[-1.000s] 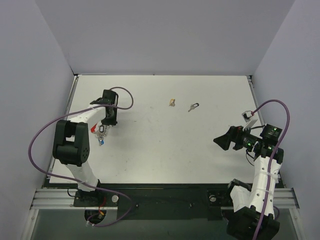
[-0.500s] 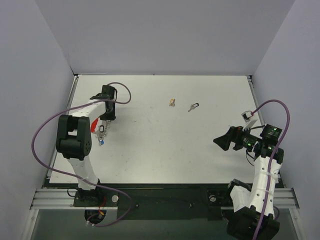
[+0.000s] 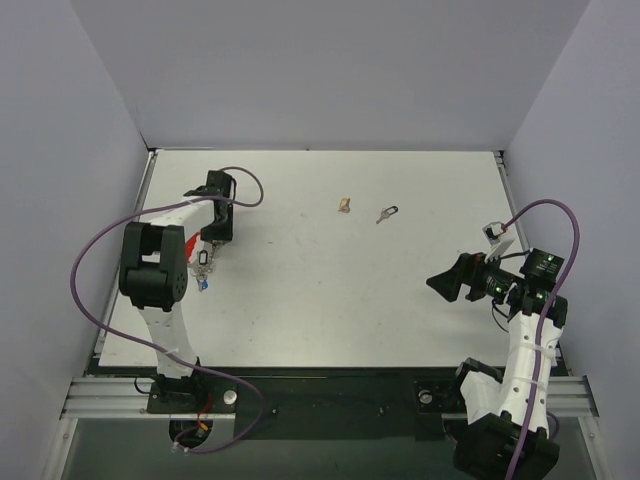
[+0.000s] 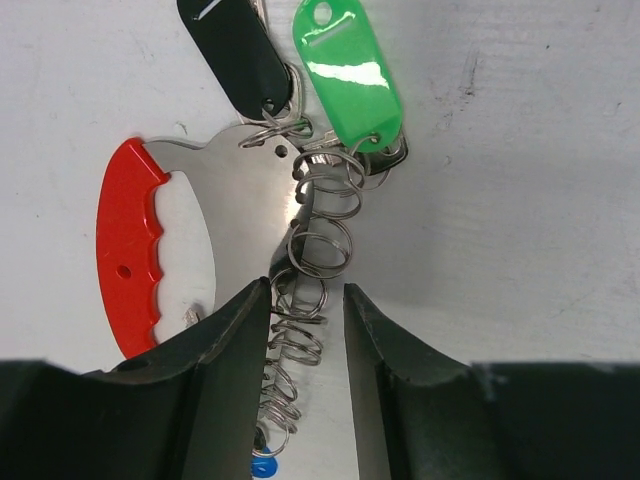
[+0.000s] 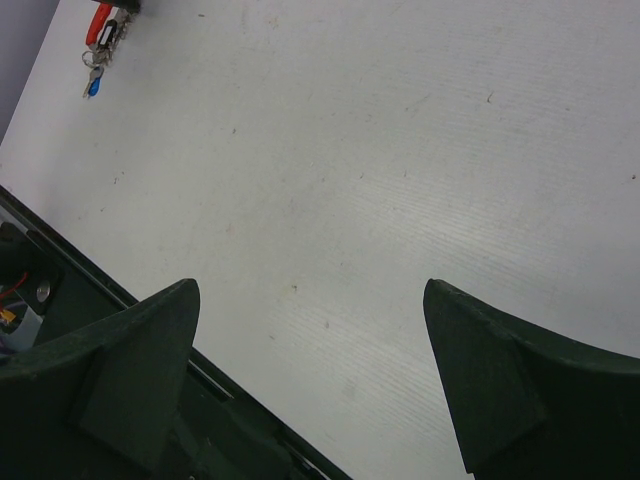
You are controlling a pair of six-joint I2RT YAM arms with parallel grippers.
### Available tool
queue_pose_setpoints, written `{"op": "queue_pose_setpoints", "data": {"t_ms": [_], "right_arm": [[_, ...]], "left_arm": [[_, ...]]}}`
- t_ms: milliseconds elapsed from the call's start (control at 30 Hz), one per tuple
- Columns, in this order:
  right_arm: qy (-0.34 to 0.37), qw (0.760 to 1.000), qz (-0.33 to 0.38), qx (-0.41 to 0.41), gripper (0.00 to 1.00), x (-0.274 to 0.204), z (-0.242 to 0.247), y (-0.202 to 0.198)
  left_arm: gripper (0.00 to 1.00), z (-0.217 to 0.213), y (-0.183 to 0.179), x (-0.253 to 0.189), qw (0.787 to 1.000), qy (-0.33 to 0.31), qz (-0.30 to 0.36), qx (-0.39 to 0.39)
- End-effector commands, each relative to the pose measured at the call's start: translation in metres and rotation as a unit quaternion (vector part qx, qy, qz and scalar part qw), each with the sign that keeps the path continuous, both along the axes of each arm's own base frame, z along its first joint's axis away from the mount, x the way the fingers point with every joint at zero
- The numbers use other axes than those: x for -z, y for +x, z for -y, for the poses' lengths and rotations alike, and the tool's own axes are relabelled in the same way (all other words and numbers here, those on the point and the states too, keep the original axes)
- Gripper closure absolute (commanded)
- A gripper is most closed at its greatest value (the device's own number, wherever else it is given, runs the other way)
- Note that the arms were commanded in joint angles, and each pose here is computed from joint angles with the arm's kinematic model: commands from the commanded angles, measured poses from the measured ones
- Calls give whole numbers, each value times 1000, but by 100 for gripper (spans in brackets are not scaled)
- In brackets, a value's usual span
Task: Put the keys on the keyring
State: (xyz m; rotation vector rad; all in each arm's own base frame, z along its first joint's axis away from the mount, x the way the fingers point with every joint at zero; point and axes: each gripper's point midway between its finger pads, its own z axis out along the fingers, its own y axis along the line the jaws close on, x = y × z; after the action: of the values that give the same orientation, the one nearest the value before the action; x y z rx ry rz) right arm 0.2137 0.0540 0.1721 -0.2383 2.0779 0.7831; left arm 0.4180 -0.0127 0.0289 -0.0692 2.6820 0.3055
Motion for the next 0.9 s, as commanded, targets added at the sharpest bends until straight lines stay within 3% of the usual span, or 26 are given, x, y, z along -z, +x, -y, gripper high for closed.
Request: {"op": "queue_pose_setpoints", "data": {"t_ms": [0,867], "right_arm": [[0,999,30,-24,11,-18,-5,1],[1,999,33,-30,11,-19,-7,0]], "left_arm": [[55,-2,7,-6,1000,-6,5,-8],[50,-11,3,-12,1000,8,13,-15]]}}
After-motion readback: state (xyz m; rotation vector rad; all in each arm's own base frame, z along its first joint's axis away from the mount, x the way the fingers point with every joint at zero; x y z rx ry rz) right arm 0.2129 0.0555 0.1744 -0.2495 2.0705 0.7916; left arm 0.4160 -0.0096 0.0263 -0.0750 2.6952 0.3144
